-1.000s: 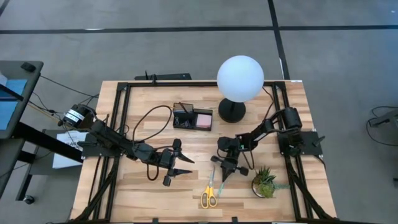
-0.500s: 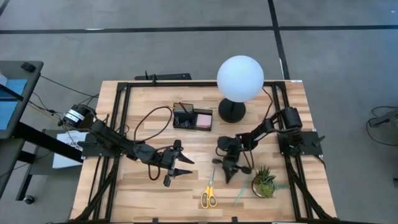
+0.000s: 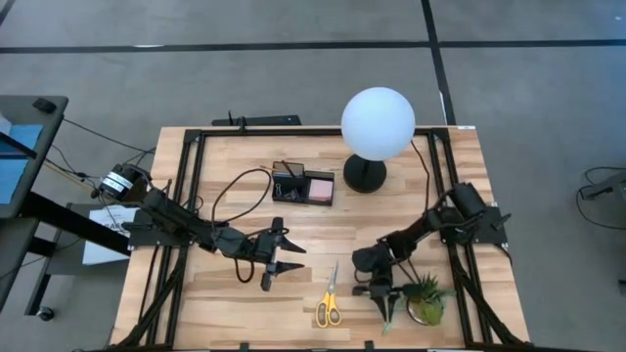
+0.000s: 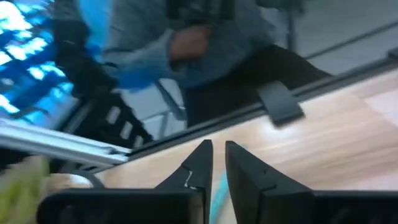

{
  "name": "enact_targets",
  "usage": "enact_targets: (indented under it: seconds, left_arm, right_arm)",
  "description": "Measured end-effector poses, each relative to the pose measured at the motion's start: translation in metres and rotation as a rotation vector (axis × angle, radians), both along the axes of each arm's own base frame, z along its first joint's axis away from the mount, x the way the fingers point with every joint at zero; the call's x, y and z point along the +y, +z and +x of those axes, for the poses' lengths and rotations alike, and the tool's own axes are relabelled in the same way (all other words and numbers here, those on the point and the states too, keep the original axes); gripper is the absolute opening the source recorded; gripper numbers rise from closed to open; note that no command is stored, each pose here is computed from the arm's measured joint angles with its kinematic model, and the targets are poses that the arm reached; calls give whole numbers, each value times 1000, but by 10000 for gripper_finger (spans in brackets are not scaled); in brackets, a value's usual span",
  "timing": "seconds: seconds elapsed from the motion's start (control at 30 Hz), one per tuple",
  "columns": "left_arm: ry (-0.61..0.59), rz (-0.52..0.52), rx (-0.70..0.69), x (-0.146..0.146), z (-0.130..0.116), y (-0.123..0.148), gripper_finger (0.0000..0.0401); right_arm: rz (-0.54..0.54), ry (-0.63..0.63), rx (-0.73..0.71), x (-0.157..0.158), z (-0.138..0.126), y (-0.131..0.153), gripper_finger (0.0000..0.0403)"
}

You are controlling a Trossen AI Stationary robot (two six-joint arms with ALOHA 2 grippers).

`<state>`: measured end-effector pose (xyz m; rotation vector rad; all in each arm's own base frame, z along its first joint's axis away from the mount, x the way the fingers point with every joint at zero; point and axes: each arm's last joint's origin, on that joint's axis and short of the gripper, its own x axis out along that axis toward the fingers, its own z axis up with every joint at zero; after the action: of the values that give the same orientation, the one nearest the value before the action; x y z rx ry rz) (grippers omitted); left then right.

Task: Pick and place office supplies into organizer
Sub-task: Put the blue pencil into the black desk organizer

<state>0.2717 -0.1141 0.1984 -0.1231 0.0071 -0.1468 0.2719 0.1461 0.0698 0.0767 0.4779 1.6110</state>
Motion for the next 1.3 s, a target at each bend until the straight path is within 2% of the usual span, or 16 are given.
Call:
enact_targets:
  seconds: [0.23,0.4,0.53,0.6,0.67,0.77,0.9,0.97,1.03,1.1,1.2,1.3]
  left_arm:
    - [1,-16,1,0,0,0,167]
    - [51,-102,-20,2,0,3,167]
    - [92,-239,-23,-1,8,9,167]
    - [96,-264,-25,-5,18,10,167]
    - [64,-260,-26,-13,33,11,167]
    - [-20,-193,-26,-28,60,8,167]
    - [-97,-140,-32,-49,107,2,167]
    - [-143,-150,-12,-56,131,1,167]
    - [-142,-204,37,-64,155,0,167]
    - [-114,-195,113,-69,177,-2,167]
    - [-77,-114,284,-76,207,-8,167]
    - [-117,-21,402,-88,234,-9,167]
  right_arm:
    - [-132,-155,-195,3,5,10,3]
    - [-91,-218,-278,-17,15,38,2]
    - [-19,-265,-302,-31,17,74,2]
    - [17,-299,-292,-35,14,96,1]
    - [60,-335,-263,-39,10,120,1]
    - [137,-399,-181,-47,-3,157,1]
    - [208,-480,-92,-57,-28,199,1]
    - [229,-503,-85,-57,-44,216,1]
    - [248,-523,-79,-56,-62,230,1]
    - [276,-535,-68,-55,-80,242,1]
    - [326,-526,-75,-55,-108,259,1]
    - [363,-523,-129,-60,-131,271,1]
